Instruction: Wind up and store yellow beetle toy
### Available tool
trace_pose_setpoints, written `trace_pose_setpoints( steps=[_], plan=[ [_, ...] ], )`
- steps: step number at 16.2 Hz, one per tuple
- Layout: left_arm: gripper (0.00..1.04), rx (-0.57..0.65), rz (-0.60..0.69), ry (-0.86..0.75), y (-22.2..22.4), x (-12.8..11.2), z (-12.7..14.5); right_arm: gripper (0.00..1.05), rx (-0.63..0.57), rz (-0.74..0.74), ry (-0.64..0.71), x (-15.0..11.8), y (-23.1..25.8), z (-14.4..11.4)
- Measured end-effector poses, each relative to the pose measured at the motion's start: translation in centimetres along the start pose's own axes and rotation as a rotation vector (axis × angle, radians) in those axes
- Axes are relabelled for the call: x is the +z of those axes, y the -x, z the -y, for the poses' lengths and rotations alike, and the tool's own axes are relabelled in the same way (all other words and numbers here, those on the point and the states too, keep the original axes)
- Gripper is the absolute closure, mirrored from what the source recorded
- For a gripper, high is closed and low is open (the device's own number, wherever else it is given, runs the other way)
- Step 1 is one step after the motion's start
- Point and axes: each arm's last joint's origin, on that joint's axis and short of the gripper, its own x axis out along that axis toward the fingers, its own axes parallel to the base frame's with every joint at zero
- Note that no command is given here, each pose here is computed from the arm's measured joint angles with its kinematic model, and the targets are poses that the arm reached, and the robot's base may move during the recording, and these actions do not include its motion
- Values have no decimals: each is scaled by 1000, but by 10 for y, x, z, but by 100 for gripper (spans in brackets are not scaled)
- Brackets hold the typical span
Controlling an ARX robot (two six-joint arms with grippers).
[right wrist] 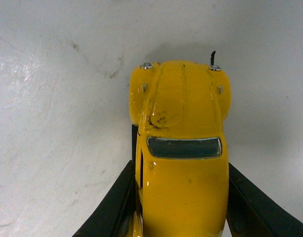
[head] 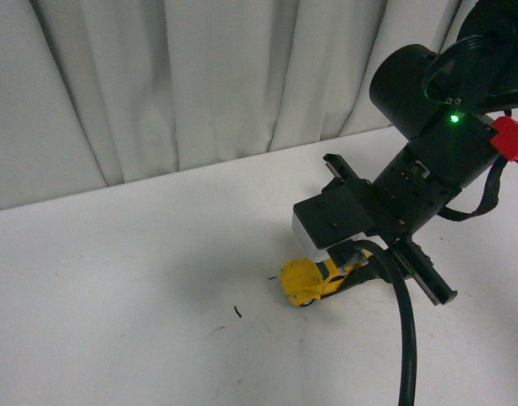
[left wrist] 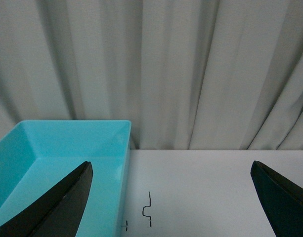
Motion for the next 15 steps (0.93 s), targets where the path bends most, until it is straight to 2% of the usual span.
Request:
trace_pose_setpoints(
  steps=[15],
  plan=[
    [7, 0, 0, 0, 0, 0, 0, 63, -46, 38, -207, -69, 27, -27]
  ],
)
